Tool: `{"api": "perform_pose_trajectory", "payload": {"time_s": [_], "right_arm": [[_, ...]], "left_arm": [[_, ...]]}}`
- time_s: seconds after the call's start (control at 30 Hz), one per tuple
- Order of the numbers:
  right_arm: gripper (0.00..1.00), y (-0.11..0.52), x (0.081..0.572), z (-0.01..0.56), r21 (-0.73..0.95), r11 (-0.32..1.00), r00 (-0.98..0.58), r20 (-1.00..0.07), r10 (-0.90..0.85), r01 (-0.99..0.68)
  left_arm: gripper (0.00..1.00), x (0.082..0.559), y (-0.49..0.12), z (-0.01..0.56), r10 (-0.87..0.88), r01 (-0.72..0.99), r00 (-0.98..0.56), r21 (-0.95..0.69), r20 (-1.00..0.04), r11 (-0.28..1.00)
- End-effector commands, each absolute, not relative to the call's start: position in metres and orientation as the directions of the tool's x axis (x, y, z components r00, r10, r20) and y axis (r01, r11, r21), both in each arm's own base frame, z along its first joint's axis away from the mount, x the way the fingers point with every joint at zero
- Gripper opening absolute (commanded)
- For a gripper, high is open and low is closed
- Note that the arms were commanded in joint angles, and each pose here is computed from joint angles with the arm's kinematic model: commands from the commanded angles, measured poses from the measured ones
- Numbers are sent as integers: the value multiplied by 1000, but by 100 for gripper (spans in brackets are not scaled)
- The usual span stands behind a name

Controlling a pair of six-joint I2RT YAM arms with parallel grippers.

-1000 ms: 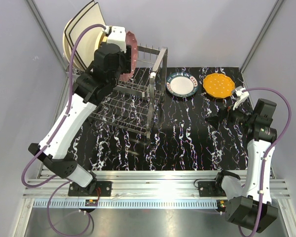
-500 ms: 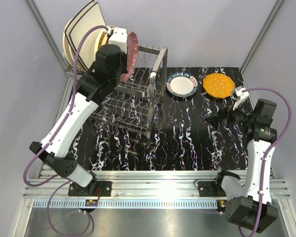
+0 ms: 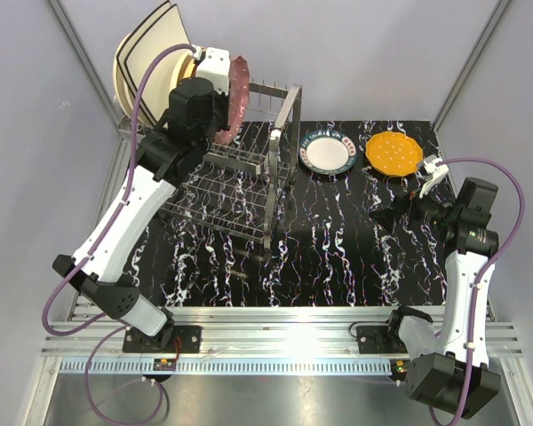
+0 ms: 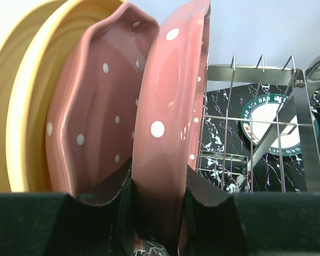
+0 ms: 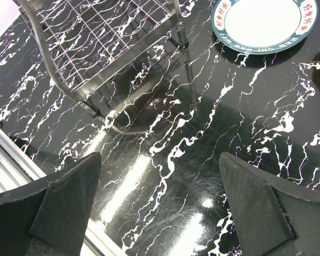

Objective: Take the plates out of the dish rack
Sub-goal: Grab a plate with the left arm

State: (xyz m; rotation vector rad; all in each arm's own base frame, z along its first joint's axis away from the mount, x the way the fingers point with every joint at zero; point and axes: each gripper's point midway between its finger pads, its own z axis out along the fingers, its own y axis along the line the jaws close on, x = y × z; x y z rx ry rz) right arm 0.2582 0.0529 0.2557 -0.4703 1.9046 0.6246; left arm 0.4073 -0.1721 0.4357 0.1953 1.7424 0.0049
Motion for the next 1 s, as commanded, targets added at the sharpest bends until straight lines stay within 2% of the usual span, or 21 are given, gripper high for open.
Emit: {"api": "perform_pose_trajectory", "payload": {"time_s": [0.0,0.5,0.97], "right_arm": [[100,53,257,259,183,785,-369,-928,-61,-591],[100,54,258,260,182,784,-367,-928,-62,-593],[100,53,258,259,182,784,-367,-928,-62,-593]], "left_arm": [[0,398,-153,527,6,97,95,15,-995,995],[0,377,-146,573,-56,127,207,-30,-977,991],[0,367,-138,593,-34,118,278,-1,-960,993]]}}
